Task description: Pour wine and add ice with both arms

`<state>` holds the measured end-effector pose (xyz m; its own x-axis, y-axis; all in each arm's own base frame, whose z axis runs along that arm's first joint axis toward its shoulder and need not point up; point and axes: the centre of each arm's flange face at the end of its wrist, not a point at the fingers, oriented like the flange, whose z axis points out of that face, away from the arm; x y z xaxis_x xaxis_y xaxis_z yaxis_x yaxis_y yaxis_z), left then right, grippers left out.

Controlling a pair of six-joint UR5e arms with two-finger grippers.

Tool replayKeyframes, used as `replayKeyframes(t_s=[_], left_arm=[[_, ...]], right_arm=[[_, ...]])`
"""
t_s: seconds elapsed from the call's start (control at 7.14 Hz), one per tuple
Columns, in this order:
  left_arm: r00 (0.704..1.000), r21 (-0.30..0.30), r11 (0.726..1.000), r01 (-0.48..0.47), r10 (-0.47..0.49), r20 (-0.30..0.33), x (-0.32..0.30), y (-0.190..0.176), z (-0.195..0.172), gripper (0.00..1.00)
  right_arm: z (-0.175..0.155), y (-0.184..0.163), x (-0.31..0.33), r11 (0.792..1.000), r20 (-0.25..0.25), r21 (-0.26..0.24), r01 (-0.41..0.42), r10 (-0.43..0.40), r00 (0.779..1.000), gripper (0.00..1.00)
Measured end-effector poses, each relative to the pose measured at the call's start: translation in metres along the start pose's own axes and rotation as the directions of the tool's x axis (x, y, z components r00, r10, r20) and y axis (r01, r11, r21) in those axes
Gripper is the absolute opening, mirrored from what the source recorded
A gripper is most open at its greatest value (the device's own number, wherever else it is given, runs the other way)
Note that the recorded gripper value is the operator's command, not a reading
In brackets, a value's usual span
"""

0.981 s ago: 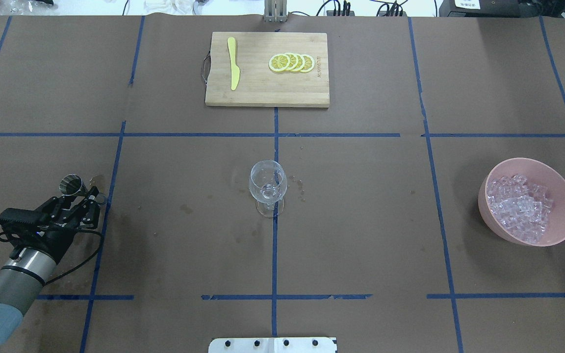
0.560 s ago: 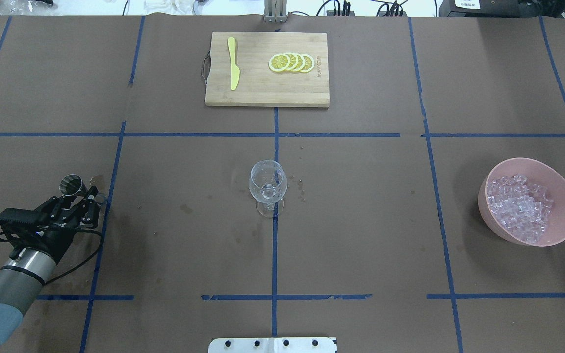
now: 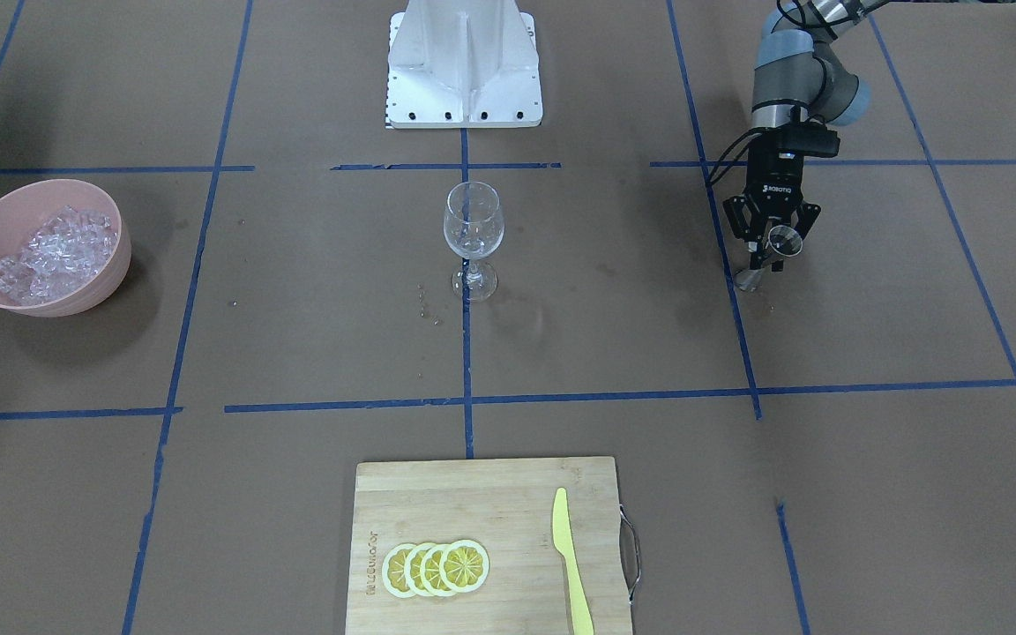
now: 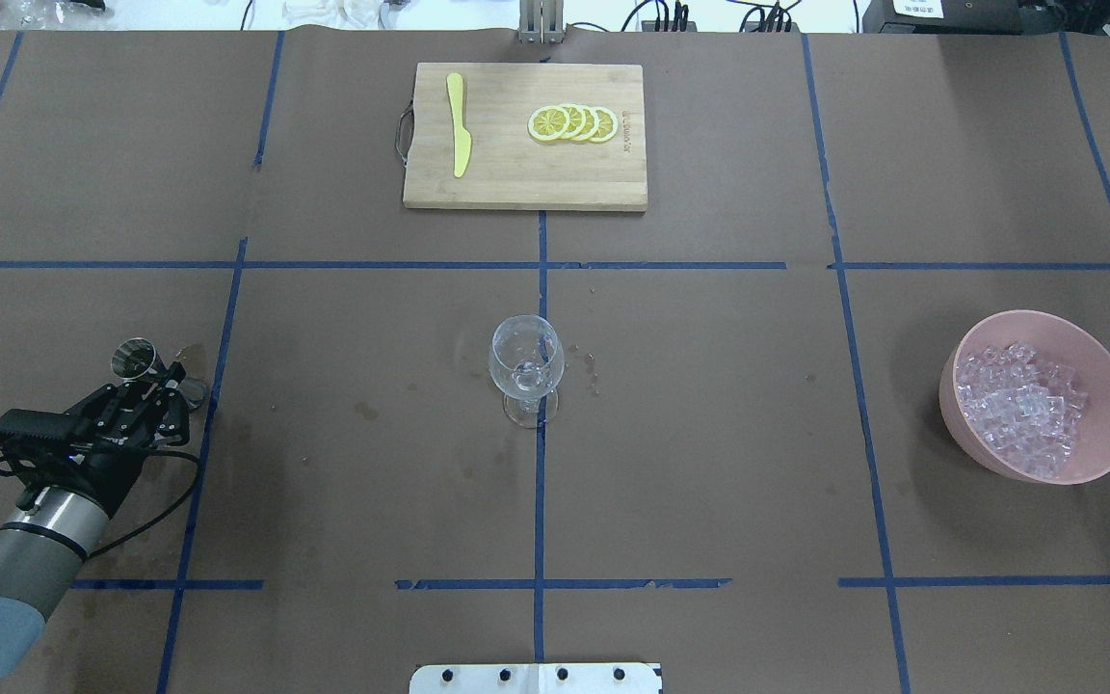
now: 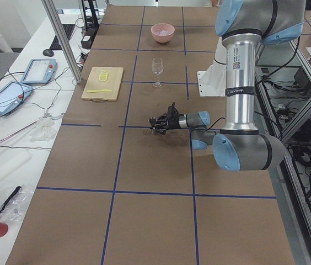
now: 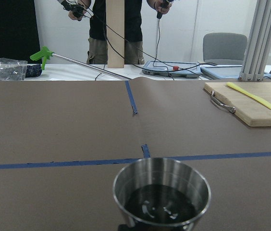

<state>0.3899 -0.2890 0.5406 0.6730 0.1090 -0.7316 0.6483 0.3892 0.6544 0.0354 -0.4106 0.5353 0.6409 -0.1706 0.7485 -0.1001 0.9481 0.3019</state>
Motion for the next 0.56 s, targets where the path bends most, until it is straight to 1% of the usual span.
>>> replayKeyframes(t_s=[0.56], left_arm=[[1.000, 0.013, 1.000, -0.003, 0.003, -0.007, 0.004, -0.013, -0.004, 0.00]], right_arm=[[0.000, 0.000, 0.000, 1.000, 0.000, 0.000, 0.001, -0.001, 1.000, 1.00]])
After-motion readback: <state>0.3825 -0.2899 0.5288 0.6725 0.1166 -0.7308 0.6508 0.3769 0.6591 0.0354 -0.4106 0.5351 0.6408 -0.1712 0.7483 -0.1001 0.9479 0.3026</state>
